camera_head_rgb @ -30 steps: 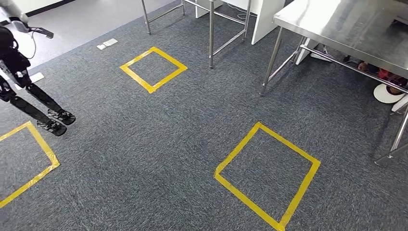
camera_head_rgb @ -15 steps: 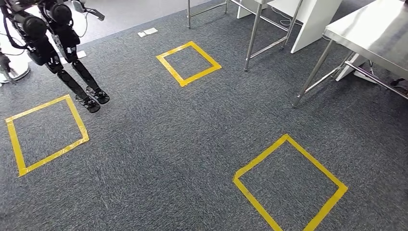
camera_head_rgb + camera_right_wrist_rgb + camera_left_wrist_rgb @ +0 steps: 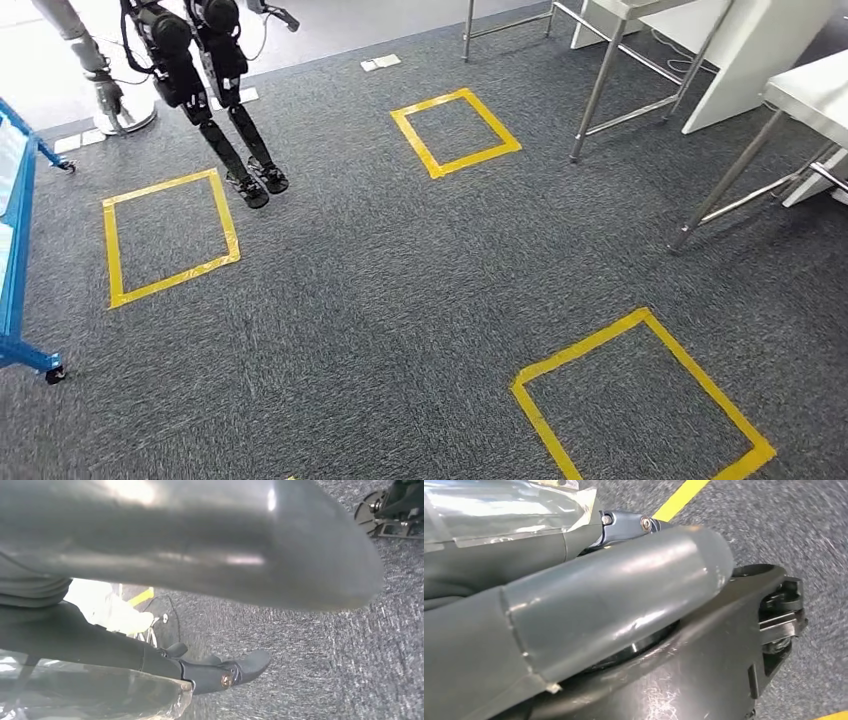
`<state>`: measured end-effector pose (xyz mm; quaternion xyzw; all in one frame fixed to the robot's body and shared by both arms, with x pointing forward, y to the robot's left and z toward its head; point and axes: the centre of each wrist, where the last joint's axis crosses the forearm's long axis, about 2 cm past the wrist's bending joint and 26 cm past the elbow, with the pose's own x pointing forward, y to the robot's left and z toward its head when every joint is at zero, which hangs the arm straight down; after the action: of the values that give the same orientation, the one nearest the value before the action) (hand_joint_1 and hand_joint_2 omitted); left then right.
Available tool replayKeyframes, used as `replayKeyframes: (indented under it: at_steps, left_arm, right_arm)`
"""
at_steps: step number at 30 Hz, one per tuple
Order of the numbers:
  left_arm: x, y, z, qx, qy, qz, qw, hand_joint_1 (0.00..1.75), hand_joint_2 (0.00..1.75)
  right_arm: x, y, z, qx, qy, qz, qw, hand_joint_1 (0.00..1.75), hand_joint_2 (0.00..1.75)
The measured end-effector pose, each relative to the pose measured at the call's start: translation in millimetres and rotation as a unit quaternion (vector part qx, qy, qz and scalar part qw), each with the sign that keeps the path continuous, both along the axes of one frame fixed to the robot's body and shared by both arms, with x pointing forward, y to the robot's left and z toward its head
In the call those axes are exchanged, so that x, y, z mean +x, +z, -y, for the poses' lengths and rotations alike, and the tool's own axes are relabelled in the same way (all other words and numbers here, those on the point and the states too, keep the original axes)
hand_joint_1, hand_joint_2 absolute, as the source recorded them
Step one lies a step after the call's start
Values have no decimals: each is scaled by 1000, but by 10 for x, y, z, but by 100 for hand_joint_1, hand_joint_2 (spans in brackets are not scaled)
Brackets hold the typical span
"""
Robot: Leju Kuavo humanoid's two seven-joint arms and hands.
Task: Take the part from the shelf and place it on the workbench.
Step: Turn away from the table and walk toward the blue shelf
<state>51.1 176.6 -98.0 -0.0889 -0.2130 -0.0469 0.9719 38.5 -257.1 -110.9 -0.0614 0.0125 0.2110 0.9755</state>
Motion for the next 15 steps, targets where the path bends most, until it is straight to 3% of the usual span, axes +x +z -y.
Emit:
replayKeyframes:
  at_steps: [15]
  left_arm:
    - [15, 0, -9, -6, -24, 0, 1000, 0, 0]
  right_arm:
    - [16, 6, -73, 18, -9, -6, 1000, 0, 0]
